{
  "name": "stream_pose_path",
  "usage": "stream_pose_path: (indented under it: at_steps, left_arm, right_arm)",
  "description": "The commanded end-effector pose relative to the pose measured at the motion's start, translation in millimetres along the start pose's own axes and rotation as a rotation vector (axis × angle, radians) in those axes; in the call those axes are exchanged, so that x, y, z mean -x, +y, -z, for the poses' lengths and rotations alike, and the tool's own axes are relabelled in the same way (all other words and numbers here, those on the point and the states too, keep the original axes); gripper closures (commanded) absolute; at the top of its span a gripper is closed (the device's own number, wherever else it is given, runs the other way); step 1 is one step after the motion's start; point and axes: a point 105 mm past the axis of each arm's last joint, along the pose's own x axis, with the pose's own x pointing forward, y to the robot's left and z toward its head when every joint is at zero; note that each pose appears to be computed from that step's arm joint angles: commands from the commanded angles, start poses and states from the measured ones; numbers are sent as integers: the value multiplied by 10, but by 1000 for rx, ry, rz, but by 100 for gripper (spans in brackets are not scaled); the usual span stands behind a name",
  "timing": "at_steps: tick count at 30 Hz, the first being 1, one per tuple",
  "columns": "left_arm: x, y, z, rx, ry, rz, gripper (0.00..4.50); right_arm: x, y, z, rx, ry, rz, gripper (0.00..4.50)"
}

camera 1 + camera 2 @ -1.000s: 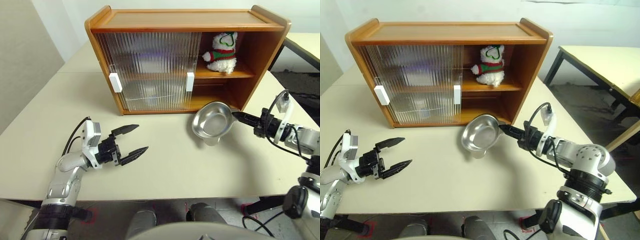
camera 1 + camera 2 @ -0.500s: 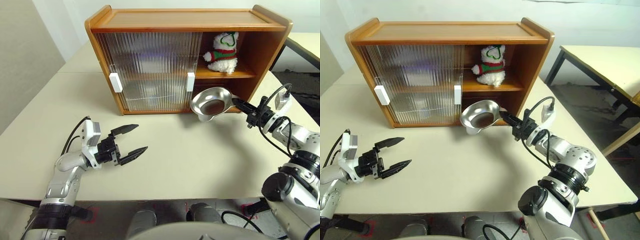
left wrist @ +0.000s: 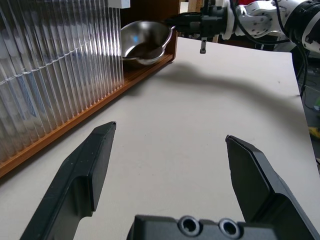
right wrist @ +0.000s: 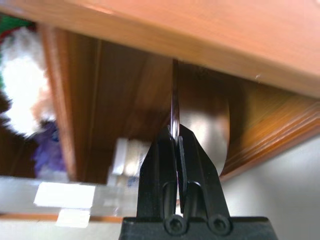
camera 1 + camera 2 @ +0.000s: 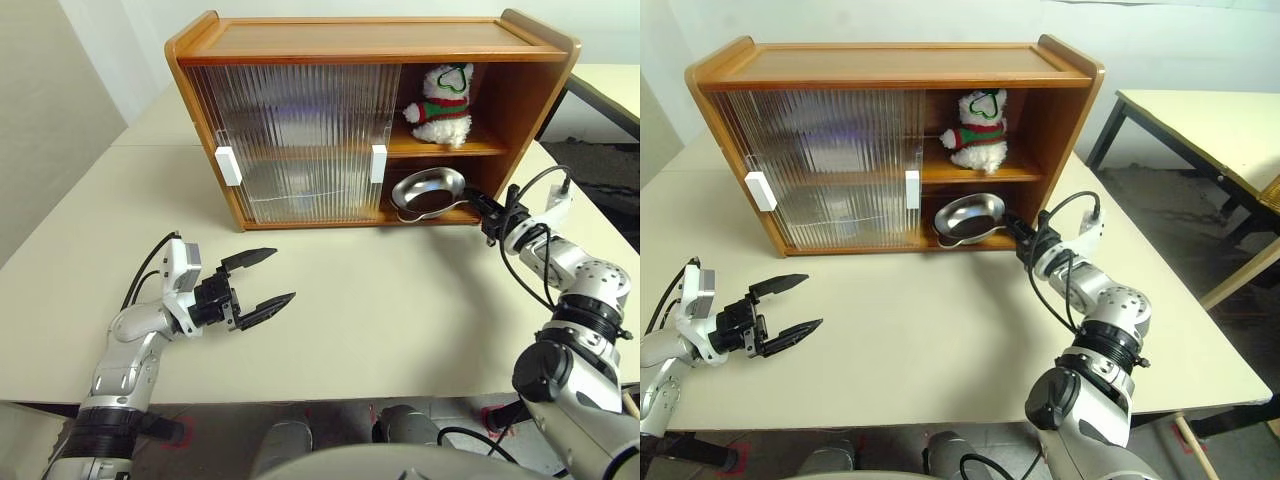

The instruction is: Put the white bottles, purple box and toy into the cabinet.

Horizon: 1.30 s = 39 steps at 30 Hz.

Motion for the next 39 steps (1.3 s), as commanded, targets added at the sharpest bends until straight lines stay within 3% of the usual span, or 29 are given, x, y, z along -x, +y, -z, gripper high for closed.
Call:
stream_pose_path:
  at_steps: [1, 6, 15, 18, 28, 39]
  left_arm:
    - [-9, -10, -20, -12, 14, 9, 0]
    - [-6, -20, -21, -7, 17, 7, 0]
    - [-19, -17, -25, -7, 18, 10, 0]
    - [-28, -21, -19, -7, 20, 12, 0]
    - [-53, -19, -18, -9, 16, 13, 0]
    - [-66, -17, -21, -10, 17, 21, 0]
  right_arm:
    - [-113, 45, 52, 19, -16, 15, 449]
    - [-248, 51, 88, 34, -102, 71, 449]
    - [-391, 60, 189, 72, -84, 84, 449]
    - [-423, 62, 183, 102, -88, 82, 378]
    - [-418, 23, 184, 130, -91, 73, 15]
    - [-51, -91, 126, 481, 13, 103, 3]
